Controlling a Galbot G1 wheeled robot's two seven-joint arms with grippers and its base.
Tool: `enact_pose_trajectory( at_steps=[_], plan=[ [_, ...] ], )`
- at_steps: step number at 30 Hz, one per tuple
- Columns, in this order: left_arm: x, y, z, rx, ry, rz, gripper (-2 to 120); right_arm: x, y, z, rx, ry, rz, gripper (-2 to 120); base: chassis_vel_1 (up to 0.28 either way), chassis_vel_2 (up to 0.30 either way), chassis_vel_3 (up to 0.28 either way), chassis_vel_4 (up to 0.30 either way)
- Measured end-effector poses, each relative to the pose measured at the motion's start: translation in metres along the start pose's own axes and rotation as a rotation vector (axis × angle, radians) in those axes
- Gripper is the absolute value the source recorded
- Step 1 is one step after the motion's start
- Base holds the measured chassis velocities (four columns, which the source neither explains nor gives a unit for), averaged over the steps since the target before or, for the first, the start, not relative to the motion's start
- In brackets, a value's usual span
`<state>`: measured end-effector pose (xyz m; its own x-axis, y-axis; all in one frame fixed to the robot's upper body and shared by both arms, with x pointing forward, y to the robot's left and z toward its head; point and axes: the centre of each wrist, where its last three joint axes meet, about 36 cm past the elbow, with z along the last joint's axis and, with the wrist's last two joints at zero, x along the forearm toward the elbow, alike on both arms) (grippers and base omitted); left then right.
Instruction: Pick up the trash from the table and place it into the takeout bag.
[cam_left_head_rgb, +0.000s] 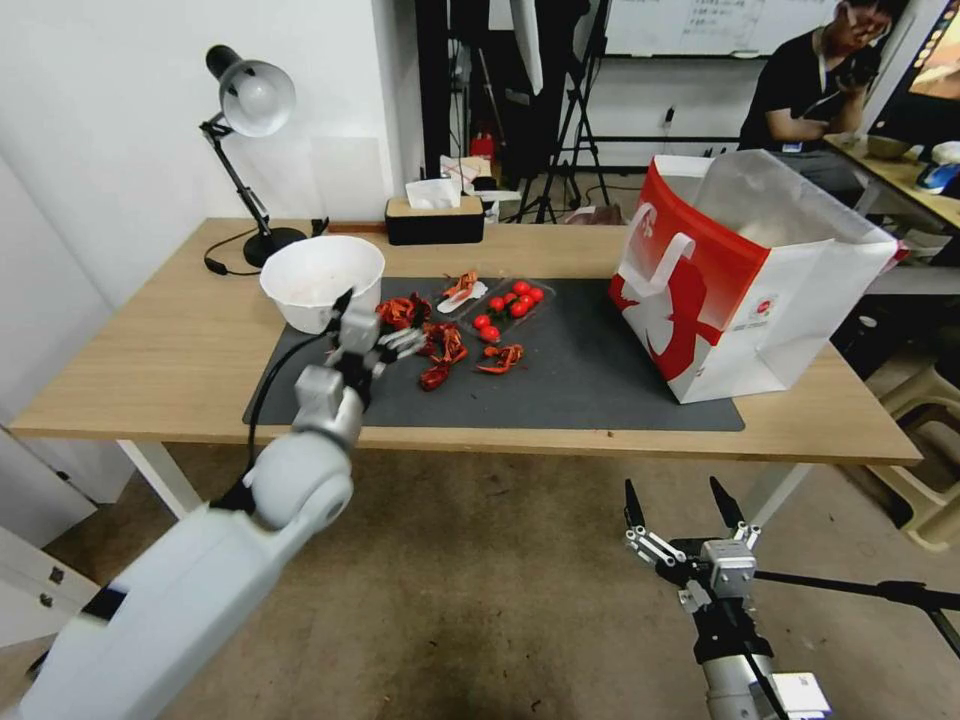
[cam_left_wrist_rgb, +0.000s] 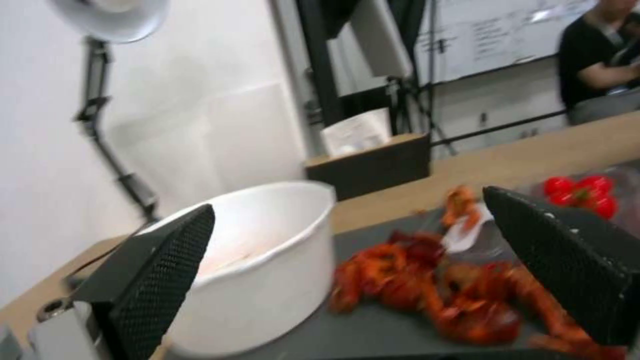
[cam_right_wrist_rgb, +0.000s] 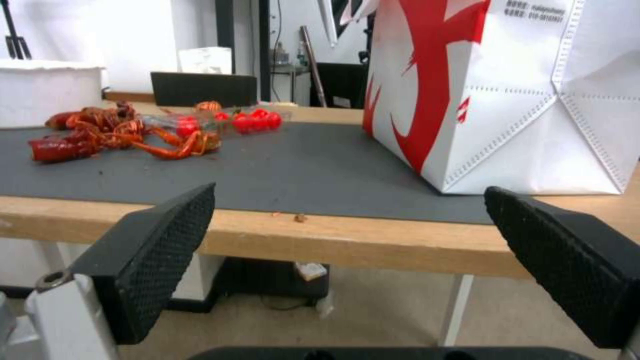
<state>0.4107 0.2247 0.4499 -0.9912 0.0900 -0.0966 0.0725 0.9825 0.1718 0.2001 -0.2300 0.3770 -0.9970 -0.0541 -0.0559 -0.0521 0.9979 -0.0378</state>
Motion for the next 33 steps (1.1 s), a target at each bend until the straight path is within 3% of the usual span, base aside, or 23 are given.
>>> enact_pose_trajectory(
  at_steps=[10, 16, 26, 33],
  plan=[
    [0.063, -0.002, 0.016, -0.001, 0.076, -0.137, 100, -0.001, 0.000, -0.001, 0.004, -0.001, -0.005, 100, 0.000, 0.000, 0.000, 0.000],
    [0.088, -0.001, 0.019, 0.061, 0.053, -0.127, 100, 0.000, -0.002, -0.004, 0.004, -0.008, -0.010, 100, 0.000, 0.000, 0.000, 0.000],
    [0.151, -0.006, 0.028, 0.129, 0.146, -0.135, 100, -0.004, -0.013, -0.007, -0.035, -0.008, -0.047, 100, 0.000, 0.000, 0.000, 0.000],
    [0.169, -0.015, 0.035, 0.157, 0.145, -0.133, 100, -0.012, -0.016, -0.009, -0.067, -0.021, -0.042, 100, 0.000, 0.000, 0.000, 0.000]
  ],
)
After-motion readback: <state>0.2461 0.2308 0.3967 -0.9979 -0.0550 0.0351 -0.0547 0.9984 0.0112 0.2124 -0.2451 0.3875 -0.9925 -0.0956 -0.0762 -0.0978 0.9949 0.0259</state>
